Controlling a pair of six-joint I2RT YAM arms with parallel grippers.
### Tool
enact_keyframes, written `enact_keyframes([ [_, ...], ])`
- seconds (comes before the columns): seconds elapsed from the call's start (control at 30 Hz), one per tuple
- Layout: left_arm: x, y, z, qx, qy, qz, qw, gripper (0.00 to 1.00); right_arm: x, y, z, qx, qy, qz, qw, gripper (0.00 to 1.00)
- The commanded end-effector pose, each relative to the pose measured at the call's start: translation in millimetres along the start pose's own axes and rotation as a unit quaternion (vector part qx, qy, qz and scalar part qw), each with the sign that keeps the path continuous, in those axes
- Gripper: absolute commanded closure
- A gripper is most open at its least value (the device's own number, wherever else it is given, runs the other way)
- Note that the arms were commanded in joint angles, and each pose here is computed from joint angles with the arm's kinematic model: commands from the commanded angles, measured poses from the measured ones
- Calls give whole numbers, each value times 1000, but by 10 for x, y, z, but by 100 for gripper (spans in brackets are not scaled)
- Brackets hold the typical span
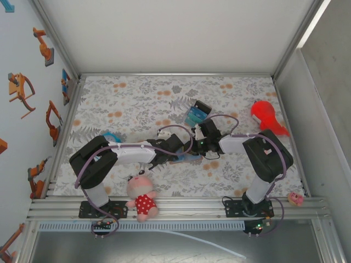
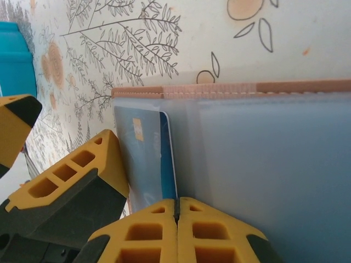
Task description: Take the credit cards out of the card holder
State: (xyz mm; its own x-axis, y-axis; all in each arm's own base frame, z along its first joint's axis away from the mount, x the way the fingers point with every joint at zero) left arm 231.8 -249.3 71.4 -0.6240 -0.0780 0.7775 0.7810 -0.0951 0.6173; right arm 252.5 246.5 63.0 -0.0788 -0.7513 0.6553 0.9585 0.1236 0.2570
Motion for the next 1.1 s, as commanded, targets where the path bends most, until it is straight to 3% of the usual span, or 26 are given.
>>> enact_keyframes([
  [0.0, -7, -82, -78, -14, -7, 18, 1000, 3, -25, -50, 25, 6, 9, 12, 1000, 100],
  [0.37, -2, -84, -24, -8, 0, 17, 1000, 3, 60, -10, -49, 20, -43, 10, 999, 100],
  [1.07, 32, -12, 11, -9, -1, 9, 1000, 3, 270, 46, -62, 30, -76, -11, 997, 100],
])
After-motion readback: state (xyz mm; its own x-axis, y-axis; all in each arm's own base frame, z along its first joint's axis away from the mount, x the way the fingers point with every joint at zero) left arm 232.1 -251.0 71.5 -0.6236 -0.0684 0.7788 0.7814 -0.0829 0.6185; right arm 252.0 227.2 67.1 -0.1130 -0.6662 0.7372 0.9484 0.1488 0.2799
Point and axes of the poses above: each hand's point on the last joint's axis, 136 mm out from that joint toward the fingers, its own x axis back along the fingers, its own z axis along the line the jaws close on, y = z × x, the point moved 5 cm from there along x, back along the fingers, and after that the axes turned 12 degrees about x, right-handed, at the moved point
